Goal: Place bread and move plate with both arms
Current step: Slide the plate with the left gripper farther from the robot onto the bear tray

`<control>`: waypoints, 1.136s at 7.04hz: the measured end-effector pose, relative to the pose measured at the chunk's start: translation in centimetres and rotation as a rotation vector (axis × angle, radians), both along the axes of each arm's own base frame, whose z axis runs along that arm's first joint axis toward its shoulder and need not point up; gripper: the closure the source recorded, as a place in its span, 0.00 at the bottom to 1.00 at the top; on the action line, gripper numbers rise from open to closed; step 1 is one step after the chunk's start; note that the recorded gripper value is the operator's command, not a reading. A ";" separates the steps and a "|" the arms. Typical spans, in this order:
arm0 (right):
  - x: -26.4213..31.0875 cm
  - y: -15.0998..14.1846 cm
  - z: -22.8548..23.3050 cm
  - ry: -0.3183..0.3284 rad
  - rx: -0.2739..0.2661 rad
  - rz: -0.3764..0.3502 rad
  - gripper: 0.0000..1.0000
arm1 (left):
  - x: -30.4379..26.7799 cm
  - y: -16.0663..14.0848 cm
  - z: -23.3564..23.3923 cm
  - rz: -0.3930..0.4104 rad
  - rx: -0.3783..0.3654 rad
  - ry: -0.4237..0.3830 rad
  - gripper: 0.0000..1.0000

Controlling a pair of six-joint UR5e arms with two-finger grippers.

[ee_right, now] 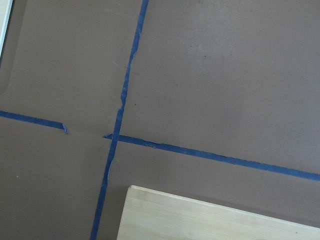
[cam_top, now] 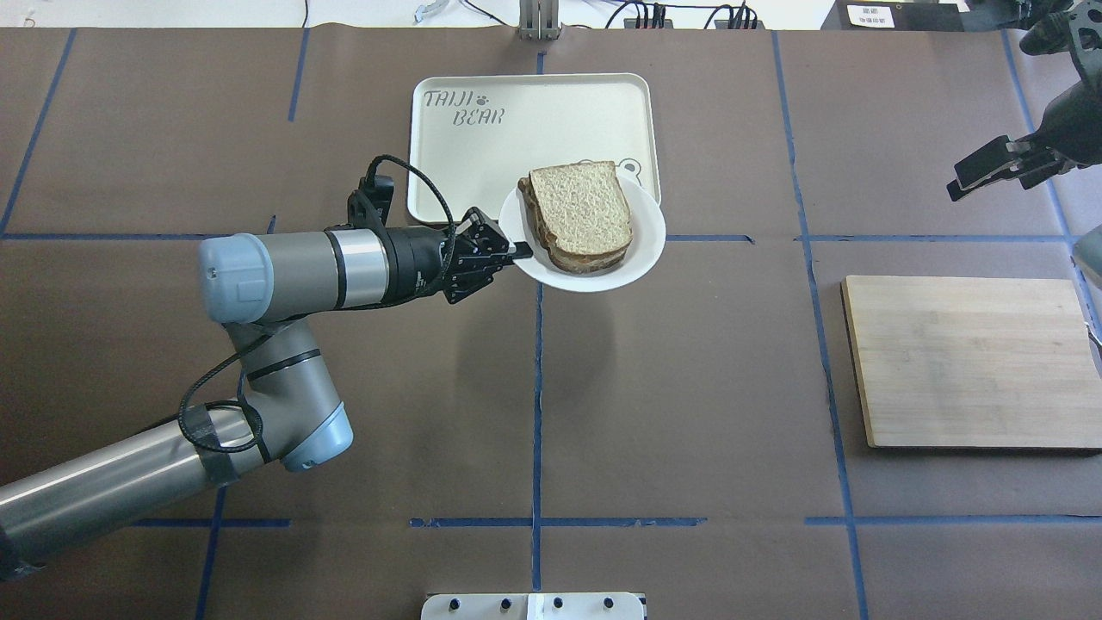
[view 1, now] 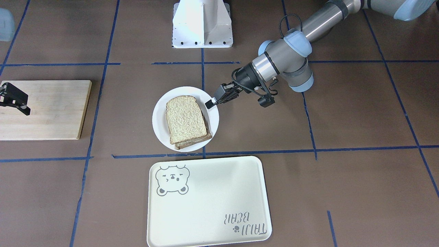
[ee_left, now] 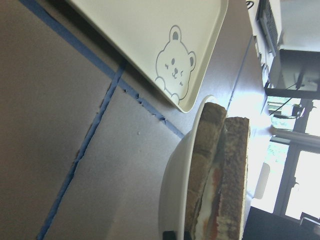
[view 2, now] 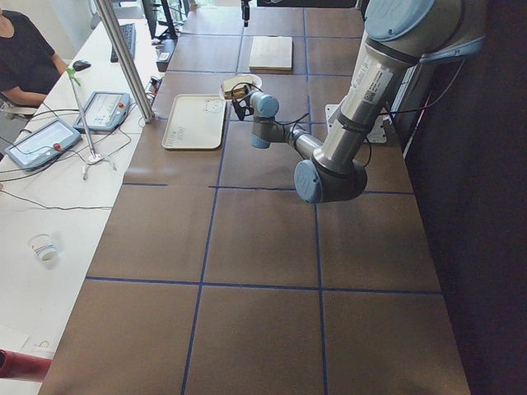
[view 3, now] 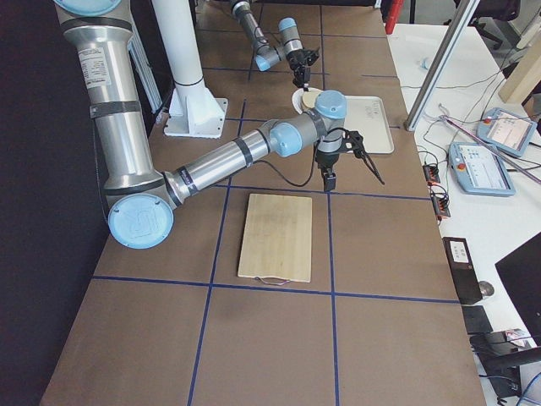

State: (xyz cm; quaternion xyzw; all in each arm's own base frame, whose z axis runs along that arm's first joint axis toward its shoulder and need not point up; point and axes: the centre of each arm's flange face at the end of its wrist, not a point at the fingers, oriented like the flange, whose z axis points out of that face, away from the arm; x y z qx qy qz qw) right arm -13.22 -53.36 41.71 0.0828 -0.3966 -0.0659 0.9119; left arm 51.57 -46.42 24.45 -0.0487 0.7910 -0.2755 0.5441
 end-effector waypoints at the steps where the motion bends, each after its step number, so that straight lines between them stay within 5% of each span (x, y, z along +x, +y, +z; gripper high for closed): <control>1: 0.6 -0.1 0.0 -0.010 -0.003 0.005 0.00 | 1.1 -1.5 -0.6 -0.055 -0.056 0.025 1.00; 5: 2.2 0.3 0.7 -0.040 0.064 0.029 0.00 | 4.0 -9.9 2.7 -0.230 -0.207 -0.071 1.00; 8: 4.4 -0.3 3.3 -0.015 0.050 0.058 0.00 | 5.5 -13.8 4.5 -0.270 -0.260 -0.175 0.97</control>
